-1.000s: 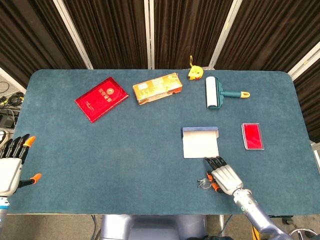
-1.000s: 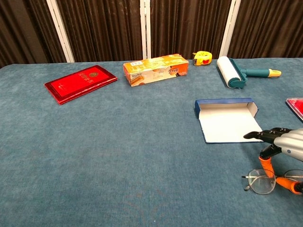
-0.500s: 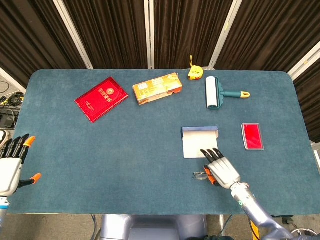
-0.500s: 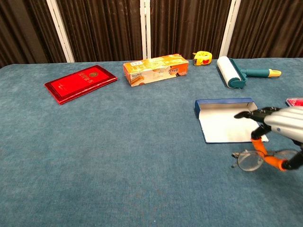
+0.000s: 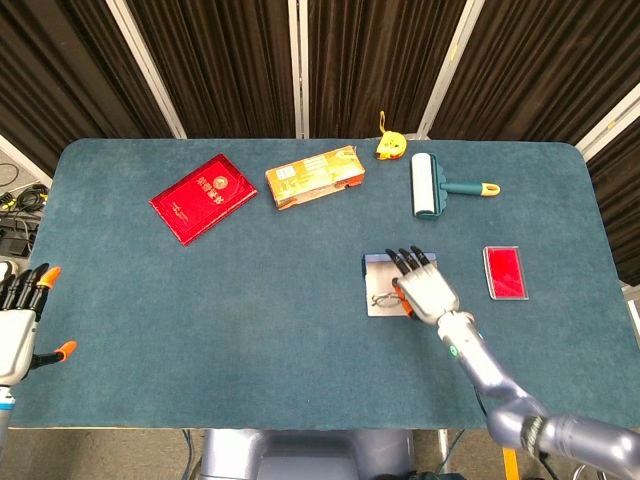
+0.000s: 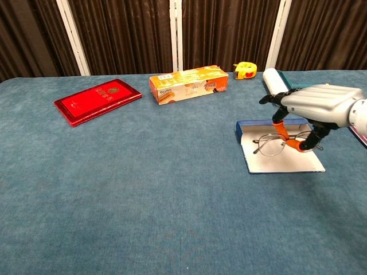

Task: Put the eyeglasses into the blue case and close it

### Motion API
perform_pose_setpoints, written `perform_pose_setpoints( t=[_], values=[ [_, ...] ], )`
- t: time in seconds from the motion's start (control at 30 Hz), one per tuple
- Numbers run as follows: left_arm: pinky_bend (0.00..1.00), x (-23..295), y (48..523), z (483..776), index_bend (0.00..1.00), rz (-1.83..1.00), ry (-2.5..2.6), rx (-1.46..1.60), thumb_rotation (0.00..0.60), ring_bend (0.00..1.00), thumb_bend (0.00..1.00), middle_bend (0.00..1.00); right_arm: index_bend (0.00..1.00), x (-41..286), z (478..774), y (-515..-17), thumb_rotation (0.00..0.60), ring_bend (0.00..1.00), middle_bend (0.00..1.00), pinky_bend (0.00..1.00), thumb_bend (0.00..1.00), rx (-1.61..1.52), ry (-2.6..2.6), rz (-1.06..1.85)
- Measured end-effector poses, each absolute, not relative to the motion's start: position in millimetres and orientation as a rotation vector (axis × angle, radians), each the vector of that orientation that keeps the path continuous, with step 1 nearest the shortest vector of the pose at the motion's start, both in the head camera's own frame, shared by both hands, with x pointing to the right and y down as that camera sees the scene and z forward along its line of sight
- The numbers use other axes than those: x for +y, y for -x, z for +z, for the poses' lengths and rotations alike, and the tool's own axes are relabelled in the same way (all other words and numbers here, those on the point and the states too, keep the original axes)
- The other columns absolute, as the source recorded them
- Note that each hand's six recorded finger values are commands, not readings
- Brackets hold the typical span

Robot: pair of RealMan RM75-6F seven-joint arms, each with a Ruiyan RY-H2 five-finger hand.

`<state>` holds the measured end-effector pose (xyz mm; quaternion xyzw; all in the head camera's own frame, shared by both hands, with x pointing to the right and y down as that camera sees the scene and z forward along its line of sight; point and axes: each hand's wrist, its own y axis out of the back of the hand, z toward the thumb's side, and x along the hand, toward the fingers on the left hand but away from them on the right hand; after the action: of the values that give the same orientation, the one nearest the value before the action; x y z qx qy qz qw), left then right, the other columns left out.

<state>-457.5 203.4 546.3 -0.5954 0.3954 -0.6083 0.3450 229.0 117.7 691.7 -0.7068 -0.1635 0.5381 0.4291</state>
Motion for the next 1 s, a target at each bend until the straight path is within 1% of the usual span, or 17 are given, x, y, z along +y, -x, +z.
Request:
perform_pose_setpoints(
  t=[0.37, 0.53, 0.57, 0.63, 0.7, 0.73, 0.8, 0.83, 0.9, 1.0],
  values=[
    [0.00, 198, 470, 558, 0.00, -1.642, 1.528, 1.032, 0.600, 0.00, 0.00, 0.00, 0.63, 94, 728, -226, 0.600, 0.00, 0.00, 0.00, 0.39, -0.381, 1.716, 1.427],
    [0.00, 198, 471, 561, 0.00, -1.655, 1.523, 1.027, 0.600, 0.00, 0.00, 0.00, 0.63, 87, 736, -225, 0.600, 0.00, 0.00, 0.00, 0.39, -0.391, 1.714, 1.445],
    [0.00, 198, 471, 561, 0.00, -1.656, 1.522, 1.026, 0.600, 0.00, 0.00, 0.00, 0.62, 86, 737, -224, 0.600, 0.00, 0.00, 0.00, 0.38, -0.394, 1.715, 1.447],
    [0.00, 197, 471, 562, 0.00, -1.658, 1.521, 1.025, 0.600, 0.00, 0.00, 0.00, 0.52, 85, 738, -224, 0.600, 0.00, 0.00, 0.00, 0.38, -0.399, 1.717, 1.448],
    [0.00, 197, 471, 562, 0.00, -1.659, 1.520, 1.023, 0.600, 0.00, 0.00, 0.00, 0.32, 84, 738, -223, 0.600, 0.00, 0.00, 0.00, 0.37, -0.404, 1.718, 1.448],
    [0.00, 197, 471, 562, 0.00, -1.660, 1.519, 1.021, 0.600, 0.00, 0.00, 0.00, 0.26, 84, 738, -223, 0.600, 0.00, 0.00, 0.00, 0.36, -0.408, 1.717, 1.447],
    [0.00, 198, 471, 563, 0.00, -1.661, 1.520, 1.019, 0.600, 0.00, 0.00, 0.00, 0.09, 83, 737, -222, 0.600, 0.00, 0.00, 0.00, 0.30, -0.420, 1.713, 1.443],
    [0.00, 198, 471, 563, 0.00, -1.662, 1.520, 1.019, 0.600, 0.00, 0.00, 0.00, 0.05, 82, 736, -222, 0.600, 0.00, 0.00, 0.00, 0.26, -0.427, 1.710, 1.441],
    [0.00, 198, 471, 563, 0.00, -1.662, 1.521, 1.017, 0.600, 0.00, 0.00, 0.00, 0.00, 81, 734, -222, 0.600, 0.00, 0.00, 0.00, 0.15, -0.447, 1.701, 1.434],
    [0.00, 198, 470, 564, 0.00, -1.663, 1.522, 1.014, 0.600, 0.00, 0.00, 0.00, 0.00, 78, 728, -224, 0.600, 0.00, 0.00, 0.00, 0.04, -0.488, 1.680, 1.423]
  ],
)
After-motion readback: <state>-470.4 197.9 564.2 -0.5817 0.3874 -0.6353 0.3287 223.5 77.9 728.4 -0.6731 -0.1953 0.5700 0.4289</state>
